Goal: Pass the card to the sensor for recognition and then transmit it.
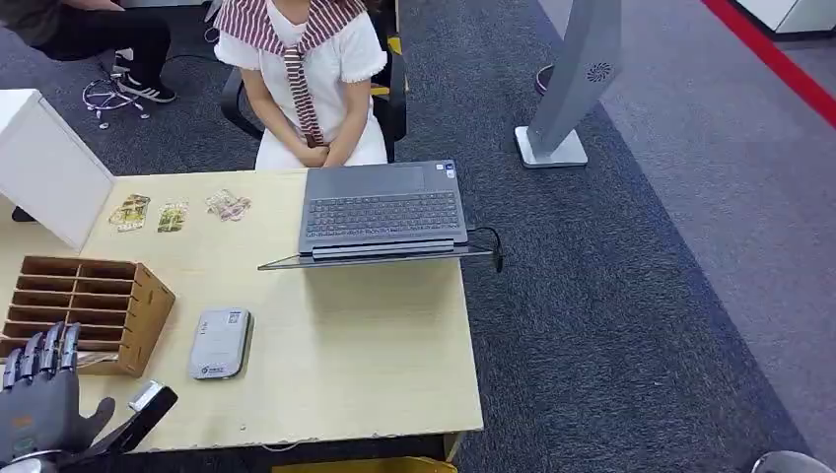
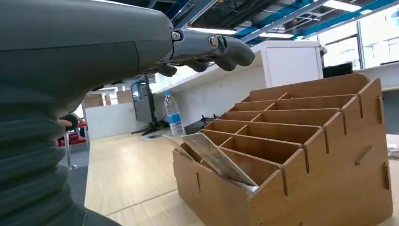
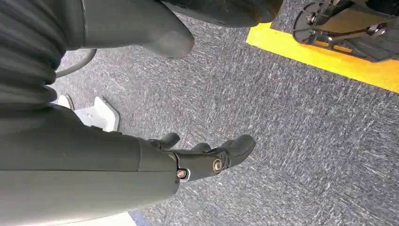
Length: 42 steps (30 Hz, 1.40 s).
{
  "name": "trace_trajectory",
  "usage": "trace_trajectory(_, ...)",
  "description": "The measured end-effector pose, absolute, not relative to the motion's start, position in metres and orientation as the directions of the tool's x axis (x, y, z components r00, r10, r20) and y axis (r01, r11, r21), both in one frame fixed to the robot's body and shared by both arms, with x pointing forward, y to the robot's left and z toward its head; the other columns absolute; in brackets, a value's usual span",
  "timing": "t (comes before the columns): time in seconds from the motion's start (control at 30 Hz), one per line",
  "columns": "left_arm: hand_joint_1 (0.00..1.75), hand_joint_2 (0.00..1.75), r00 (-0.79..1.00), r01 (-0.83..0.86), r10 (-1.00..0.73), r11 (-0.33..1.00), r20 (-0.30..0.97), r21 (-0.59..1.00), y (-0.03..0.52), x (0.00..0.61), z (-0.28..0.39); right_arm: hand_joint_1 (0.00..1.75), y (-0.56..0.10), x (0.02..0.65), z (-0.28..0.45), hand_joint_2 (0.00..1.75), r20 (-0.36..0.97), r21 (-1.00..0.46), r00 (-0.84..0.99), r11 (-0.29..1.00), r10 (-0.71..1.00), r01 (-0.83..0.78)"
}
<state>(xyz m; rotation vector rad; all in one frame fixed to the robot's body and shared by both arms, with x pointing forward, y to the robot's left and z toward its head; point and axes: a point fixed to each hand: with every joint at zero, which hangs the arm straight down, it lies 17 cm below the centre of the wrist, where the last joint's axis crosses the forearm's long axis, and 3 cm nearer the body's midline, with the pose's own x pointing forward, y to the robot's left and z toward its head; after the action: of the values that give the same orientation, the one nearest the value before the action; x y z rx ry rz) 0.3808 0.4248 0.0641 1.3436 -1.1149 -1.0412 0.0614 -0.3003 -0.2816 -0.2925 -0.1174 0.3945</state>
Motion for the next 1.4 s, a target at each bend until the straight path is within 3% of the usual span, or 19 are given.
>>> trace_trajectory(1.4,0.0,1.75,0.254,-0.027,-0.966,-0.048,-0.039,0.998,0.469,0.397,0.067,0.0,-0.3,0.062,-0.282,1.75,0.058,-0.295,0.906,0.874,0.42,-0.386)
